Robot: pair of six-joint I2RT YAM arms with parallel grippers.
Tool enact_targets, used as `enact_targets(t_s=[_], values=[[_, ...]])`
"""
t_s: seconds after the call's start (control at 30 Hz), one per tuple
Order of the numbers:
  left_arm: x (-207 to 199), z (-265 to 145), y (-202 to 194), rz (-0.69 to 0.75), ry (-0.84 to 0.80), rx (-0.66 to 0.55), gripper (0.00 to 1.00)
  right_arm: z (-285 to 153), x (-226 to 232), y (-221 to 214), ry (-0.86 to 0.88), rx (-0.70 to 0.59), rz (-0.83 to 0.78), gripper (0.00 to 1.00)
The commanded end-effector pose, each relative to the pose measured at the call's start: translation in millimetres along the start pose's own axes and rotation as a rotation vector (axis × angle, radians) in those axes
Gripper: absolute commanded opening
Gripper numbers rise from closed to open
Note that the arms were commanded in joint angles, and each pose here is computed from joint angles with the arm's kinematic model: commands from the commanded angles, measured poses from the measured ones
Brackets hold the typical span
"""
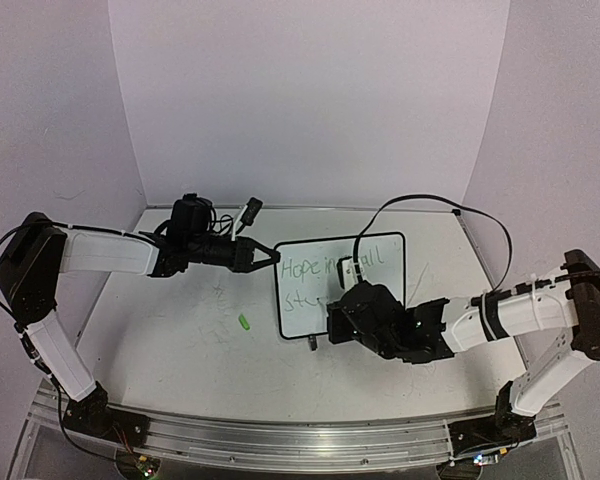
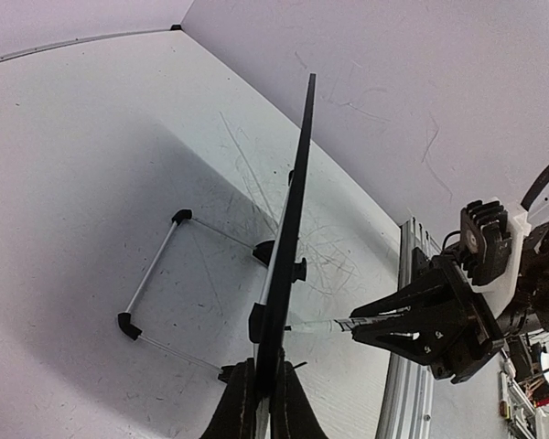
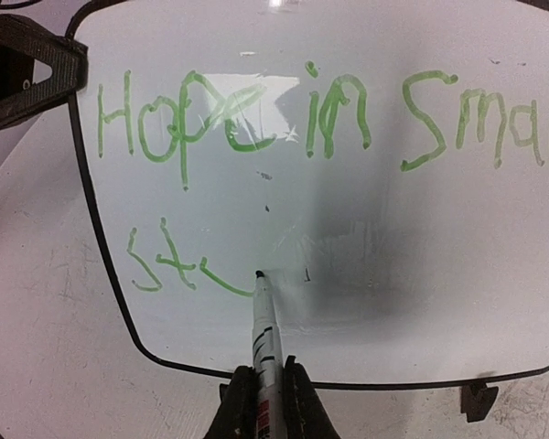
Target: Write a sentence on the whiteboard
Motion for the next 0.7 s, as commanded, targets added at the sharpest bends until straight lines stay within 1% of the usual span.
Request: enact_targets(t_s=[0.0,0.43,0.67], values=[[-18,-11,20,0.055,-0.039,-0.058,0.00,3,9,24,0.024,-0.072,0.012,0.00],[-18,-11,20,0.053,-0.040,-0.057,0.00,9,16,13,0.077,-0.019,-0.029,0.00],[-18,-11,21,0.056,-0.039,-0.059,0.00,11,7,-2,0.044,0.034,-0.027,0.00]])
Point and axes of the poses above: each gripper's point midway between its finger pads, its own z axis out along the fingers, its own x axis along the line the jaws close on, y = z × x, the point moved 6 cm from there along -z, back along the fingers, and after that the axes turned 3 degrees about z, right-handed, at the moved point
